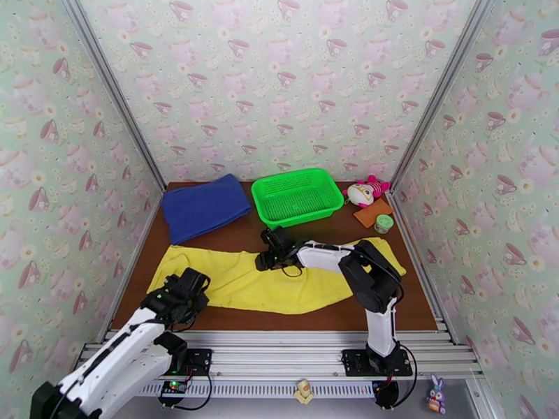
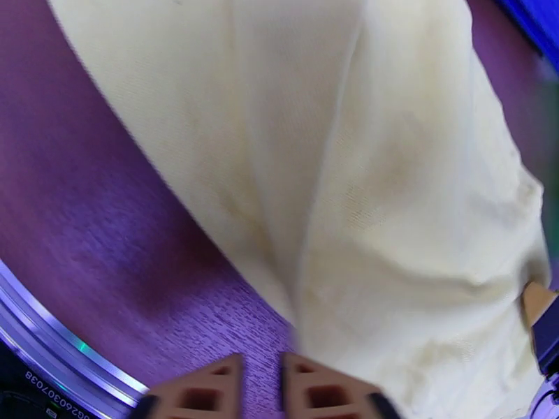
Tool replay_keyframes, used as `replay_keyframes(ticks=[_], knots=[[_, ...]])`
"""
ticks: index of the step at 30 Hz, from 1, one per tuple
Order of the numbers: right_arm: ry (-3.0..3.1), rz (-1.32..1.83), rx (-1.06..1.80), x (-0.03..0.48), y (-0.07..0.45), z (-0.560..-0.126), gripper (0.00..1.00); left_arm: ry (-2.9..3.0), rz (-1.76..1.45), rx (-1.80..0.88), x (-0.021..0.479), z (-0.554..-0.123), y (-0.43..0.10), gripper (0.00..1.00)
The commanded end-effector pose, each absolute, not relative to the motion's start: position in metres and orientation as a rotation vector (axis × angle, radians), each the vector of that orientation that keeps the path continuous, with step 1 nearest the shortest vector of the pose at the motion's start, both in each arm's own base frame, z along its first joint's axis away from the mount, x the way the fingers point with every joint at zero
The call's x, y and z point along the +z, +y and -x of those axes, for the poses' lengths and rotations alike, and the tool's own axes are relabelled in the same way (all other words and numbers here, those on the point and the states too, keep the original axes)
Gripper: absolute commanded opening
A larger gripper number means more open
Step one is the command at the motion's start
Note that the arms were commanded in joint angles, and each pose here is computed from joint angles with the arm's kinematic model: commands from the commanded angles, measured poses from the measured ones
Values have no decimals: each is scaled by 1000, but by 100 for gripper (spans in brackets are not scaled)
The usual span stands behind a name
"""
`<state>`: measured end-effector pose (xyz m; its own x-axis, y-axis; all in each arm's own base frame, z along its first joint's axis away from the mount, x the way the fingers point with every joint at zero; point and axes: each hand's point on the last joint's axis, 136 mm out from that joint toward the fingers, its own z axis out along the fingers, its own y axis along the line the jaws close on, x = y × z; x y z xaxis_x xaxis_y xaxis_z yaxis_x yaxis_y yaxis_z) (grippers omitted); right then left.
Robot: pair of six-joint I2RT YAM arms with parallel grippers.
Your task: Fold and stack the trousers
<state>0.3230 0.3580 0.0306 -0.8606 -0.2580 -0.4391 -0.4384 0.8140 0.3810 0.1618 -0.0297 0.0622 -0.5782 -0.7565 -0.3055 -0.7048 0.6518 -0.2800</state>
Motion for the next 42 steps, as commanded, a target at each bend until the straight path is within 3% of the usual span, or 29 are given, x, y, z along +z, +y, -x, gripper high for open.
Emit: replay_keyframes(ticks=[1, 7, 11, 15, 16, 17, 30, 31, 34, 40, 42], knots=[[2725, 472, 588, -5, 336, -320, 57, 2406, 1067, -161, 75, -178, -23, 100], [2701, 457, 606, 0, 335, -319, 57, 2458, 739, 108, 124, -245, -11, 100], [2683, 468, 639, 4, 338, -318, 57, 2609, 745, 179, 105, -293, 7, 97], [2691, 481, 683, 0, 344, -316, 57, 2688, 933, 184, 70, -321, 33, 51], [2692, 484, 690, -1, 345, -315, 57, 2704, 969, 182, 61, -323, 37, 44], [2694, 485, 698, -2, 346, -314, 57, 2714, 996, 193, 54, -323, 40, 44], [2699, 521, 736, -11, 351, -313, 57, 2746, 1071, 297, 15, -324, 59, 50], [2698, 521, 738, -11, 351, -313, 57, 2756, 1075, 295, 12, -322, 59, 46], [2695, 514, 724, -10, 348, -314, 57, 2769, 1093, 260, 8, -317, 55, 16], [2714, 449, 720, -14, 335, -319, 57, 2681, 1117, 274, 37, -294, 65, 10], [2713, 435, 721, -14, 331, -321, 57, 2646, 1148, 261, 43, -284, 69, 2]])
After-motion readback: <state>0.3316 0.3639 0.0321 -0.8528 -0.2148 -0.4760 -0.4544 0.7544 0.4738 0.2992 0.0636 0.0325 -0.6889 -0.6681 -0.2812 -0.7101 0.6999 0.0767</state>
